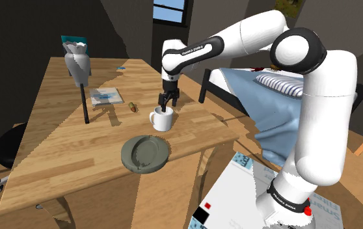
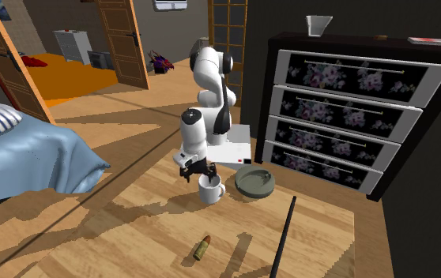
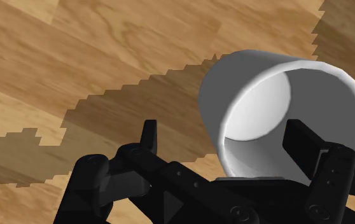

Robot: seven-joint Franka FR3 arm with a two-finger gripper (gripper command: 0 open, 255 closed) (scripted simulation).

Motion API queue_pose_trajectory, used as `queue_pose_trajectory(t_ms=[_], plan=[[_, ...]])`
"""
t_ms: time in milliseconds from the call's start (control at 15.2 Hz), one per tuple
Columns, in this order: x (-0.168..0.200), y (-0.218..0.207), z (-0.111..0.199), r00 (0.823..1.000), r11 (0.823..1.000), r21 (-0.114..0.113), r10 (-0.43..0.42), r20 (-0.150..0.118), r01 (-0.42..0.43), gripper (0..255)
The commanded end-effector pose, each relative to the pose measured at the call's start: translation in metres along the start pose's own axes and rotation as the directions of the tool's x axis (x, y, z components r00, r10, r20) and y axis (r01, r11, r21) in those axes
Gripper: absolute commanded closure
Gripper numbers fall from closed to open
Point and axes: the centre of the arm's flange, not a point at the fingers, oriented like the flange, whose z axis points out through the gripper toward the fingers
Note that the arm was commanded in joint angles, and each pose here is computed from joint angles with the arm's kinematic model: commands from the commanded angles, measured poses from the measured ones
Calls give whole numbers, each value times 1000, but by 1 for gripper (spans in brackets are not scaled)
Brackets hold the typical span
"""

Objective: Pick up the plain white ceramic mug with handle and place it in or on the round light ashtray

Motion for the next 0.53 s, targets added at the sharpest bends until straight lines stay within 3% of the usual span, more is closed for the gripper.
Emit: queue_pose_trajectory(t_ms=[0, 462], plan=[[1, 0, 11, 1000, 1000, 0, 0, 0, 0, 0], [1, 0, 24, 1000, 1000, 0, 0, 0, 0, 0]])
